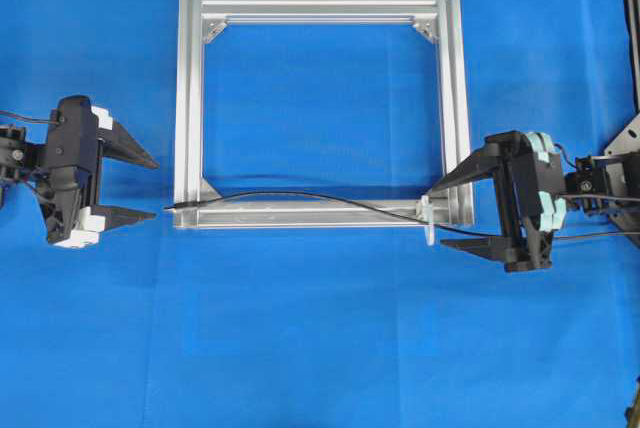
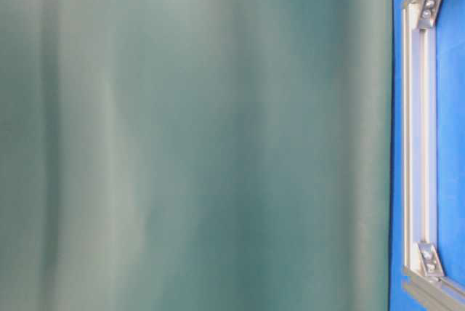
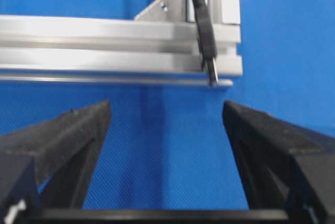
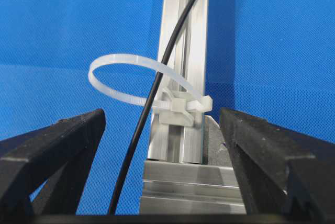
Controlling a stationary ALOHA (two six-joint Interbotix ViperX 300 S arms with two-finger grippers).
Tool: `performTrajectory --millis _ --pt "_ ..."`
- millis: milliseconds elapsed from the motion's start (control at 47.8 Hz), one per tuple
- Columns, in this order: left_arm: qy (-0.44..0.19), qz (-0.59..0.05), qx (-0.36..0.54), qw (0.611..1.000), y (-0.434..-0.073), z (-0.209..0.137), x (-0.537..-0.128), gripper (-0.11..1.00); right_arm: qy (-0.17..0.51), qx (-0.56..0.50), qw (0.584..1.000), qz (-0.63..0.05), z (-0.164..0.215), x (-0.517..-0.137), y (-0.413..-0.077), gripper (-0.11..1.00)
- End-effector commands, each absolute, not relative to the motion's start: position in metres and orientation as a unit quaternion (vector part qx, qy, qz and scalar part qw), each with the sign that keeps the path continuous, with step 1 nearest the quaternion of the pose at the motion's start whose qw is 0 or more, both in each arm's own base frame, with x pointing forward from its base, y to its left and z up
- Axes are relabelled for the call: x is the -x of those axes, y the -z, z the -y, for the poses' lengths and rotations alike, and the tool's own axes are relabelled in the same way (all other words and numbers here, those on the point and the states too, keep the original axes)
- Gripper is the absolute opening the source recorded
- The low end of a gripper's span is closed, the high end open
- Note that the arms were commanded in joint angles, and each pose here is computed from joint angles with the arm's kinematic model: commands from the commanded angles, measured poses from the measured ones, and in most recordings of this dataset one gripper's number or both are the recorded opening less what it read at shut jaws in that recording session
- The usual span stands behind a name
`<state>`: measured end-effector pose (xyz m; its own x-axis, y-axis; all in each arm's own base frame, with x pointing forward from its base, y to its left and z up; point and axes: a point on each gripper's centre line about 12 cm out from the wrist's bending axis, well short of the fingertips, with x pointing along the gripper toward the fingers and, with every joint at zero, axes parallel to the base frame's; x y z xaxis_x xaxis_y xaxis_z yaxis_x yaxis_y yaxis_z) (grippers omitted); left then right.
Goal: Insert the wire through the string loop located on the right side.
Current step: 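Pull the cable leftward through the loop with the left gripper and release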
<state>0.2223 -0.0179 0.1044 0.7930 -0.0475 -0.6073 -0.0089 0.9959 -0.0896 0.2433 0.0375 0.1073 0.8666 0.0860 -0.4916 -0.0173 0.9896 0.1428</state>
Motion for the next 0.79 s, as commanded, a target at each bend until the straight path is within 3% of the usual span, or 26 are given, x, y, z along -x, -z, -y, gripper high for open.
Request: performTrajectory --millis 0,774 --pt "0.012 -0.311 0.045 0.949 -0.109 0.019 -0.225 0.80 -0.030 -0.067 0.967 -0.244 -0.039 -0.249 -0.113 0.97" --pt "0.013 -0.229 0.052 0.972 -0.179 0.015 -0.234 0.80 -0.035 -0.064 0.976 -0.206 -0.029 -0.239 -0.190 0.96"
